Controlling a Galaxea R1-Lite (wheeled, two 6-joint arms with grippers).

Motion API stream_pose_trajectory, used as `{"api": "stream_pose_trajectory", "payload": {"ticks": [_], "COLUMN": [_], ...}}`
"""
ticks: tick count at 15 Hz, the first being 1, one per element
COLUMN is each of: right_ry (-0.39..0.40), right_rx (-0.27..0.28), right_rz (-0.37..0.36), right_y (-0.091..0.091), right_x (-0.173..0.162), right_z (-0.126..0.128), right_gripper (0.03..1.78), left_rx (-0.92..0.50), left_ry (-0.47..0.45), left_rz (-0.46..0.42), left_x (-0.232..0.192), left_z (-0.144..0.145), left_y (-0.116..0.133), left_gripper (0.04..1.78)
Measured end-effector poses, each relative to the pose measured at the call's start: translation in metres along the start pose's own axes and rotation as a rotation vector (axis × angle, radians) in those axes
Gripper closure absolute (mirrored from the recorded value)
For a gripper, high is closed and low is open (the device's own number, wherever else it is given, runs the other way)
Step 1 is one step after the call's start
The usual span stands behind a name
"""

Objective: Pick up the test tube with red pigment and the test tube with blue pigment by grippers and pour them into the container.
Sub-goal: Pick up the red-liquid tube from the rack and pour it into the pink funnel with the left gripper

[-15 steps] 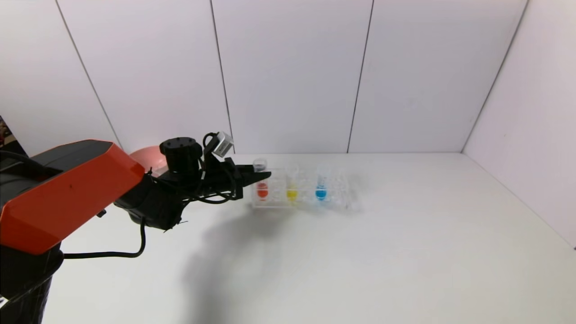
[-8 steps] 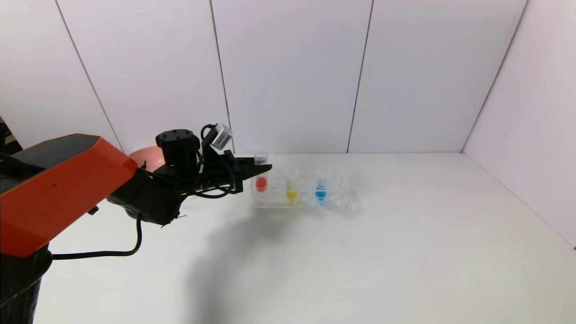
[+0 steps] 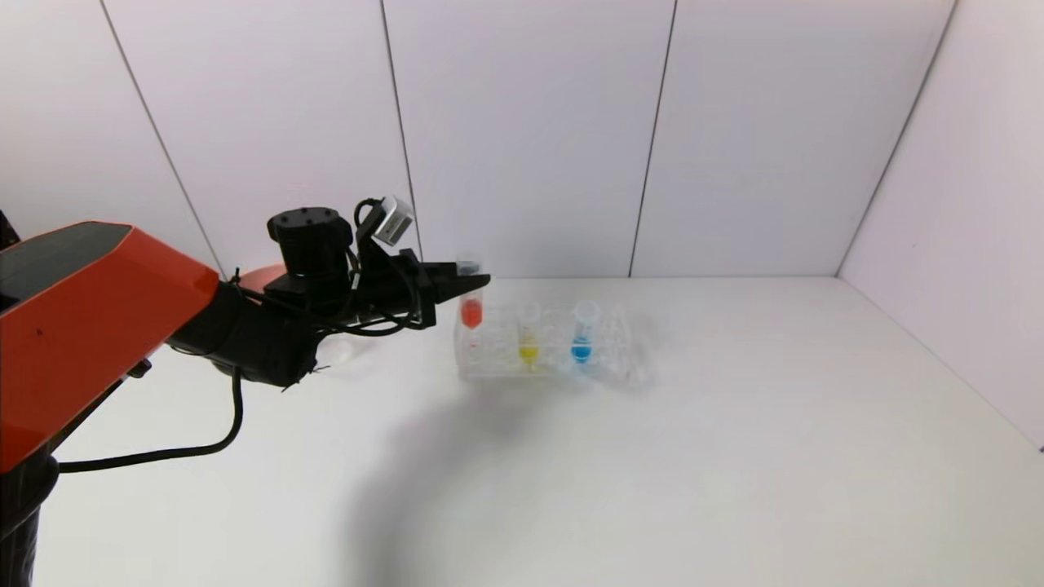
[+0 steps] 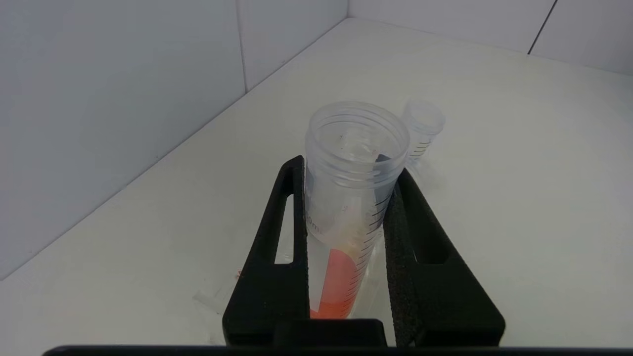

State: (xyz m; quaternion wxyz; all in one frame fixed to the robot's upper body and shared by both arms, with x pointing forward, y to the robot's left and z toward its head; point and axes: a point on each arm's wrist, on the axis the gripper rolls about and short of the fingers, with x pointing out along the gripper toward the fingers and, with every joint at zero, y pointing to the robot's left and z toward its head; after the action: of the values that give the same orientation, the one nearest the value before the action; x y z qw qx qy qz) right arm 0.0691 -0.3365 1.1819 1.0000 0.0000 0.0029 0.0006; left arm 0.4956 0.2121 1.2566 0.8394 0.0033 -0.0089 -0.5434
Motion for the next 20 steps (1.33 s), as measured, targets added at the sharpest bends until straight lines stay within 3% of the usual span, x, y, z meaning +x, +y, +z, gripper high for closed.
{"api": "stream_pose_trajectory", "payload": {"ticks": [5, 16, 20], "right_ry": [0.0, 0.0, 0.0], "right_rx": [0.0, 0.0, 0.0], "right_rz": [0.0, 0.0, 0.0], "right_y": [0.0, 0.0, 0.0], "right_x": [0.0, 0.0, 0.0], "right_z": [0.0, 0.0, 0.0], "right_gripper": [0.04, 0.04, 0.04], "left_rx": [-0.014, -0.007, -0.004], "left_ry": [0.016, 0.024, 0.011], "left_rz": [0.041, 0.545, 0.639], "left_x": [-0.006, -0.03, -0.043], "left_z": [0.02, 0.072, 0.085], "left_y": [-0.006, -0.022, -0.028], "left_gripper": [1.37, 1.37, 1.37]}}
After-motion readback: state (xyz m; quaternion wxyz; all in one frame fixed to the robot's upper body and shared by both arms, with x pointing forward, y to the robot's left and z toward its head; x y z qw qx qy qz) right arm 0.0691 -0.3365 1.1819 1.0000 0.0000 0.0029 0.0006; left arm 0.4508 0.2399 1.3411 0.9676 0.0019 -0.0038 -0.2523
